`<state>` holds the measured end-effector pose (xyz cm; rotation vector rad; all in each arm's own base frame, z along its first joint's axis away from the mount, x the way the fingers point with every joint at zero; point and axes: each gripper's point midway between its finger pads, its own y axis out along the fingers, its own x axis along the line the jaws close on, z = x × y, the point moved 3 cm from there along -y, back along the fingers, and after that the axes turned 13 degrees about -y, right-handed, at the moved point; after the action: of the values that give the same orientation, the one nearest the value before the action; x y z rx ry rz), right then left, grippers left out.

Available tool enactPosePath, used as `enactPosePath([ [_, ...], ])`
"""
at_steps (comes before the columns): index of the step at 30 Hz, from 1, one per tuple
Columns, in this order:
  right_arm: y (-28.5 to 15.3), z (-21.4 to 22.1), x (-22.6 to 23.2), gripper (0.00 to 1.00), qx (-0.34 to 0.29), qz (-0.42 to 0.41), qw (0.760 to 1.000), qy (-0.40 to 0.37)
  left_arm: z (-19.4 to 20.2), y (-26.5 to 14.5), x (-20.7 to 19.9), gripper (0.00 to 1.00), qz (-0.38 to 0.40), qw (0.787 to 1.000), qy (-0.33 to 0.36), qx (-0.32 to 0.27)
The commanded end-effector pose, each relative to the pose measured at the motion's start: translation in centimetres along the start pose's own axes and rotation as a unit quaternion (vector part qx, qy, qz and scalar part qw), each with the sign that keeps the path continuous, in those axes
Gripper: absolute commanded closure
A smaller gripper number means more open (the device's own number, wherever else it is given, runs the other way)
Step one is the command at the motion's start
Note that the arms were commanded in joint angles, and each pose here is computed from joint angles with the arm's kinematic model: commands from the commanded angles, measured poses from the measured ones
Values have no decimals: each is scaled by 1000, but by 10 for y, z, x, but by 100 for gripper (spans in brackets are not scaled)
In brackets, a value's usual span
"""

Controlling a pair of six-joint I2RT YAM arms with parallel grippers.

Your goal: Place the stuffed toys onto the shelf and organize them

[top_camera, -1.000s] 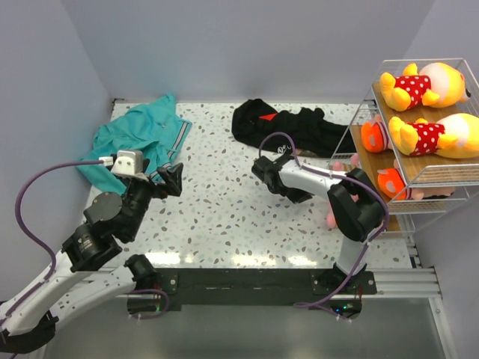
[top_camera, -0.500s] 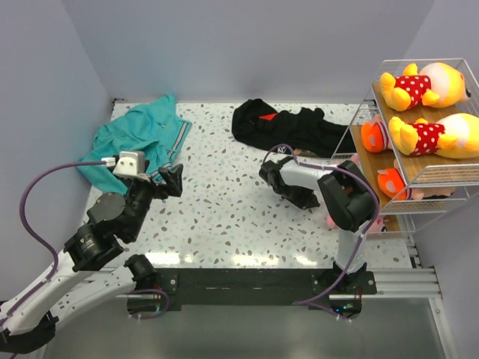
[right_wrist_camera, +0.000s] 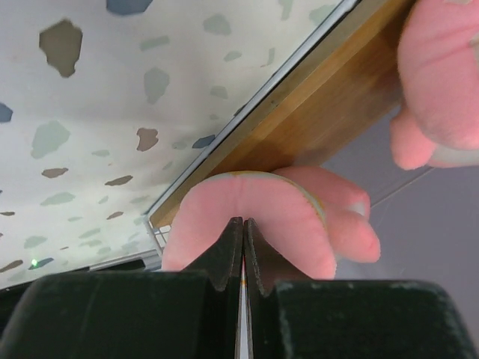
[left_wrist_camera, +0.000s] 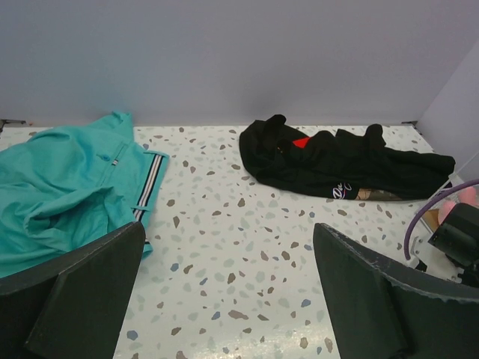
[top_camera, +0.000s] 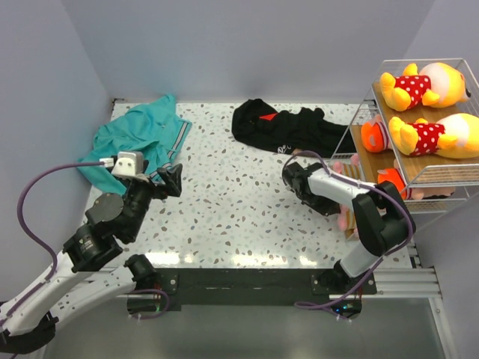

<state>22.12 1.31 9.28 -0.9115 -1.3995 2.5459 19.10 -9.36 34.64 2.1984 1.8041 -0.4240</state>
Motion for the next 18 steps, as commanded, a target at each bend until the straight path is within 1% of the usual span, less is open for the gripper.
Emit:
enactPosePath([
  [1,3,11,2,100,6,5,999,-47,-11,-1,-2,0,6,1000,-16,-23],
  [7,12,17,11,100,19,2,998,-67,-13,-3,0,0,5,999,-19,-28],
  [12,10,14,-1,100,22,28,998,-45,-13,-4,1,0,3,999,-19,-25],
  [18,13,17,-2,100,27,22,998,-46,-13,-5,2,0,2,999,-22,-28],
])
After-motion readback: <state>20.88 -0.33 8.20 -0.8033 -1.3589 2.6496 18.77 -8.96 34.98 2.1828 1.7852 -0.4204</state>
